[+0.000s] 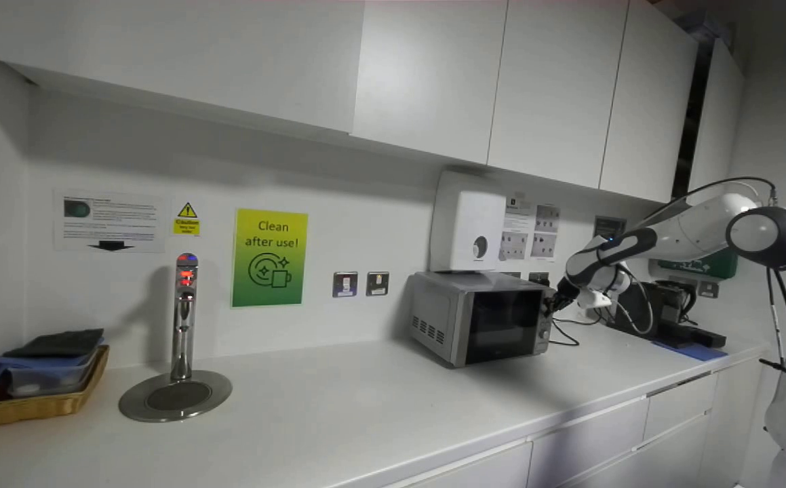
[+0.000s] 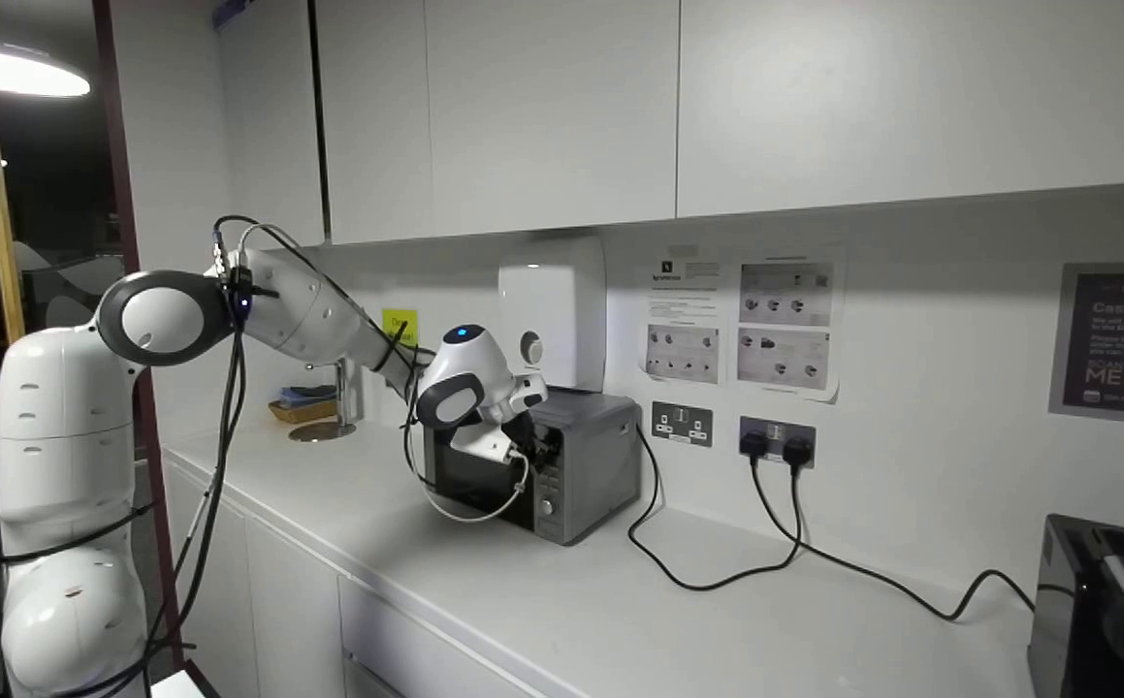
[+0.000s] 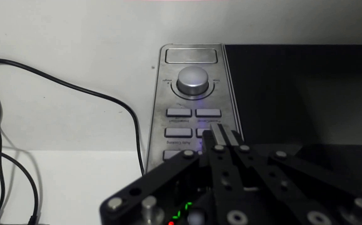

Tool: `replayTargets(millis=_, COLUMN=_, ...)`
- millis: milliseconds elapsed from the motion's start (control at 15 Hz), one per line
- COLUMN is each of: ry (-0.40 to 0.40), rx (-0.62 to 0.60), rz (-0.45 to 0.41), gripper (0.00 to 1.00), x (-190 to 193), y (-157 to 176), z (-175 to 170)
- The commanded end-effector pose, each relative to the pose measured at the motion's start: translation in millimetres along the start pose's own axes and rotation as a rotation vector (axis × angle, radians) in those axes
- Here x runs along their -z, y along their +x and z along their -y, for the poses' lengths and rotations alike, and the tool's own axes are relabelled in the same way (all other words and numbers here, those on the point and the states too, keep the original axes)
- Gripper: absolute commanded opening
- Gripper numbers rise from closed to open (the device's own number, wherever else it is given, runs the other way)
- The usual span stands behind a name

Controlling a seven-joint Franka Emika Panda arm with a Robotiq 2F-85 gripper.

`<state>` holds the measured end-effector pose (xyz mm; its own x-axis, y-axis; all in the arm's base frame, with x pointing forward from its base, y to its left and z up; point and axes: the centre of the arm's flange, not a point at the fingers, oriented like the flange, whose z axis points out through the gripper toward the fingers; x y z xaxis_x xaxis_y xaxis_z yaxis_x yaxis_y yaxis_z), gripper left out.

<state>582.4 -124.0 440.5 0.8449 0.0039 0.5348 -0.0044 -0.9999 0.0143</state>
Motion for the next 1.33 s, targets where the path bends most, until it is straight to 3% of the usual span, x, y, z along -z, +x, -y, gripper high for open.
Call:
replayTargets(millis=0, ry=0.013, rx=-0.005, rz=-0.016, gripper=0.00, x=6.2, y=10.5, z=-3.2)
replayTargets(millis=1000, ry=0.024, rx=-0.048, rz=-0.035, gripper=0.00, x=-0.8, y=33.3, z=-7.6)
replayTargets(millis=1267, ry=0.028, rx=-0.051, rz=0.002, gripper=0.00, x=1.6, y=31.2, z=-10.3)
